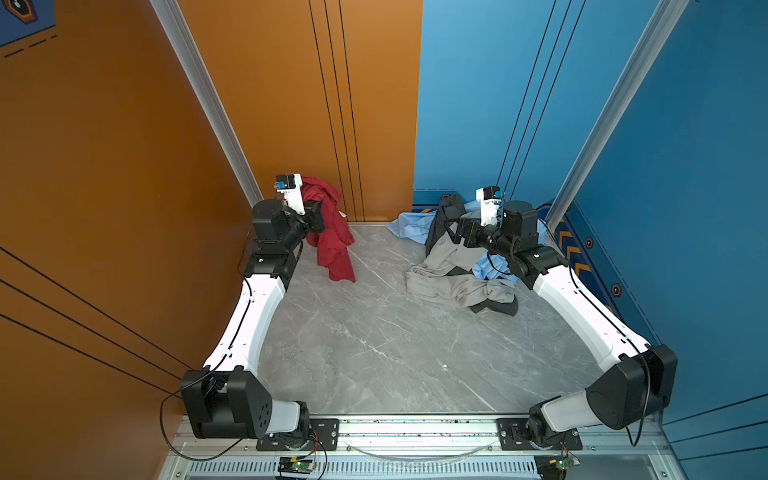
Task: Pick out a specific cloth from the pile
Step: 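Carry the sweatshirt toward the orange wall with the left gripper while the right withdraws, then lower the red sweatshirt onto the table near the orange wall and open the left gripper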
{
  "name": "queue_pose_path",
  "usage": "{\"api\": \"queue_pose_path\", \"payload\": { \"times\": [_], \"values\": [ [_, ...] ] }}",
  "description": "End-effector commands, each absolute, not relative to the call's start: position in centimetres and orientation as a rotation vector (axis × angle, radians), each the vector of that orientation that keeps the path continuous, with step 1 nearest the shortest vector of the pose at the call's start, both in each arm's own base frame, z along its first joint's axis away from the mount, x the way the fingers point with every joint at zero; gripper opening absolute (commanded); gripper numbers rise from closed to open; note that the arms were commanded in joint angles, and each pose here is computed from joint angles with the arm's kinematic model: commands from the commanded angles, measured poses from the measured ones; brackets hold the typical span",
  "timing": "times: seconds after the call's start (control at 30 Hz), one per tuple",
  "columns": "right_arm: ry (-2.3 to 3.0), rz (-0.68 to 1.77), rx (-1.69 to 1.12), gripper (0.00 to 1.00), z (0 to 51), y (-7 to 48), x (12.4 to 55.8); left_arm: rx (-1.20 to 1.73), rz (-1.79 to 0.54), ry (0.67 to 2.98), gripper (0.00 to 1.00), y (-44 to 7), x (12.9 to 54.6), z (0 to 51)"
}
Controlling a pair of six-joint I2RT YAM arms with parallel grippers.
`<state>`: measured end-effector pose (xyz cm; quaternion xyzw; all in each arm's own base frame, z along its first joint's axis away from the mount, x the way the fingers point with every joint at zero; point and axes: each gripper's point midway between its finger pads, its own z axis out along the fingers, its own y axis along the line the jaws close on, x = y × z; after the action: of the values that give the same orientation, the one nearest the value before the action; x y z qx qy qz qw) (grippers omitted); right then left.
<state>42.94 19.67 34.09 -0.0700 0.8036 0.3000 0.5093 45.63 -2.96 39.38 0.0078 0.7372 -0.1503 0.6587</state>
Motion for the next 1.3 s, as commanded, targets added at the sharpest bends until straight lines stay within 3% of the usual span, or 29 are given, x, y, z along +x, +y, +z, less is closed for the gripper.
{"api": "queue_pose_path", "payload": {
  "times": [0.0,0.53,0.97,1.27],
  "values": [
    [1.925,0.731,-0.240,0.89,33.2,20.6,42.8,-0.015,-0.183,1.673,0.00,0.2,44.6,40.0],
    [1.827,0.708,-0.422,0.95,27.3,24.7,38.2,-0.151,0.195,1.741,0.00,6.5,44.2,31.8],
    [1.740,0.698,-0.547,0.96,27.3,26.6,36.6,-0.224,0.294,1.738,0.00,11.3,45.6,32.1],
    [1.714,0.636,-0.597,0.96,25.1,27.5,35.0,-0.423,0.197,1.953,0.00,10.1,43.3,20.0]
  ]
}}
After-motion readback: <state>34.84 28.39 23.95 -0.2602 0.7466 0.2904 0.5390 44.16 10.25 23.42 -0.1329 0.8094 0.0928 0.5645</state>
